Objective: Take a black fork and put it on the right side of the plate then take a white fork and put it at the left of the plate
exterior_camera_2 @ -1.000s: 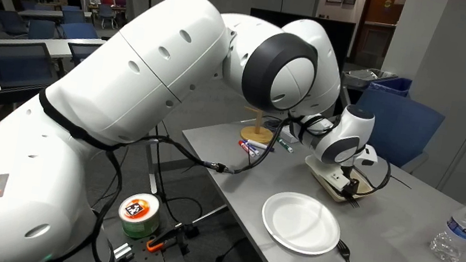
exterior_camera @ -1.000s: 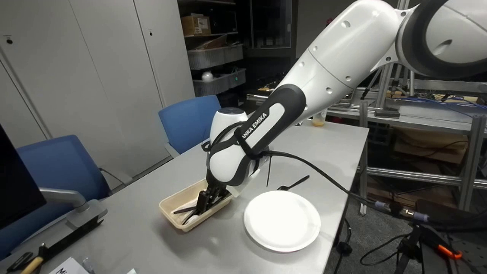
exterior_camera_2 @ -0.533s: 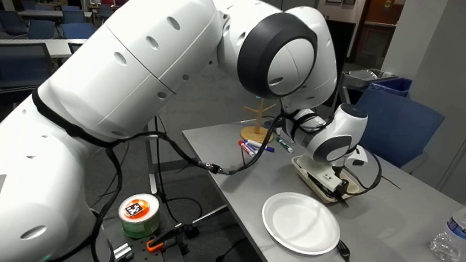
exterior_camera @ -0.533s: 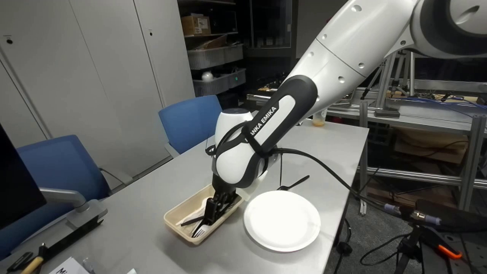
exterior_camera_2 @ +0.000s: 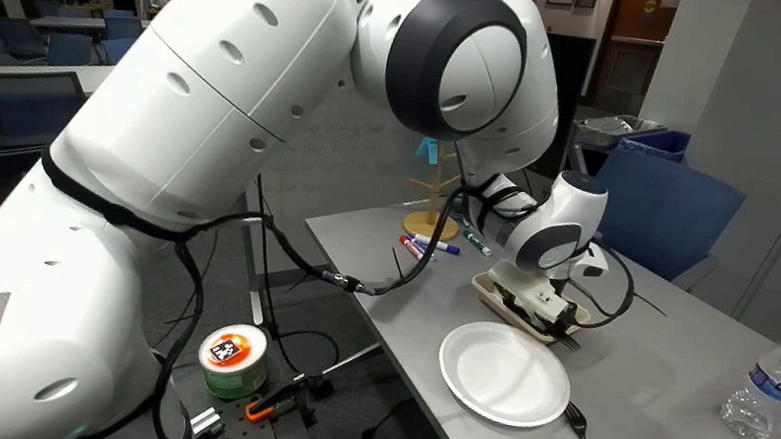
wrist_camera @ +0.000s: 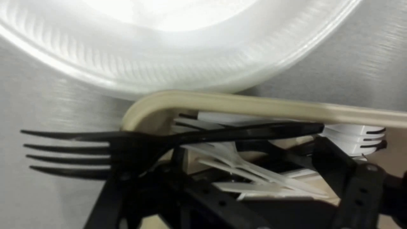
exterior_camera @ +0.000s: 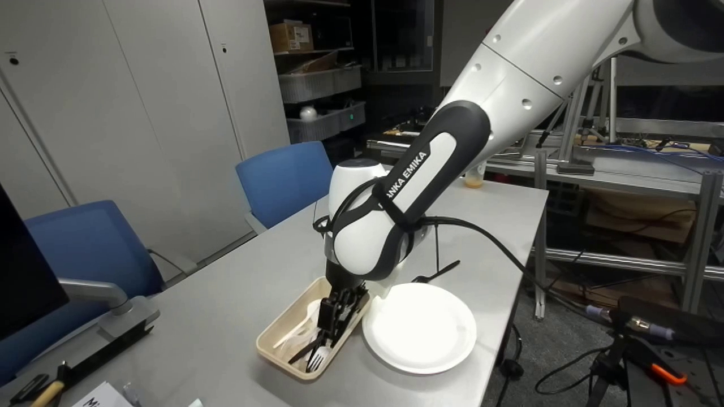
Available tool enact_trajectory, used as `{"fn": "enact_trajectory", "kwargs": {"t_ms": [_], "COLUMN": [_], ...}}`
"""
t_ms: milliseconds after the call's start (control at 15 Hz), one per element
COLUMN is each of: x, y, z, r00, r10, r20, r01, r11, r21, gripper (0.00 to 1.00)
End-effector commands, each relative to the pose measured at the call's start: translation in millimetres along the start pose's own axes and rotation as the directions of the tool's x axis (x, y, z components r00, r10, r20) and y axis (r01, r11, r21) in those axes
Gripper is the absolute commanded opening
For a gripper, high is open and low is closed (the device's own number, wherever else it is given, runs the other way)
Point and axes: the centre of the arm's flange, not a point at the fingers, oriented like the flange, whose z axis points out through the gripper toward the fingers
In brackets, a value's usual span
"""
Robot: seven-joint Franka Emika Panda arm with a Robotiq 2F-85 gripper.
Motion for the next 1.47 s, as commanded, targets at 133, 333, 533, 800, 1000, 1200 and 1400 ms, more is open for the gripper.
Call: {"fn": "enact_trajectory", "kwargs": {"t_ms": [133, 333, 533, 800, 1000, 1200, 1400], "x": [-4, 1, 1, 0, 3, 4, 4], "y": [-6, -13, -19, -22, -22, -23, -21], "z": [-29, -30, -23, -18, -17, -15, -14], "r00": [0.993, 0.991, 0.992, 0.992, 0.992, 0.992, 0.993], "r10": [-0.089, -0.101, -0.105, -0.111, -0.109, -0.110, -0.105], "r20": [-0.074, -0.089, -0.074, -0.065, -0.065, -0.061, -0.056], "r01": [0.083, 0.094, 0.100, 0.107, 0.105, 0.106, 0.102], "r11": [0.993, 0.993, 0.993, 0.992, 0.993, 0.992, 0.993], "r21": [-0.079, -0.073, -0.068, -0.069, -0.063, -0.064, -0.059], "gripper": [1.00, 1.00, 0.97, 0.87, 0.51, 0.29, 0.06]}}
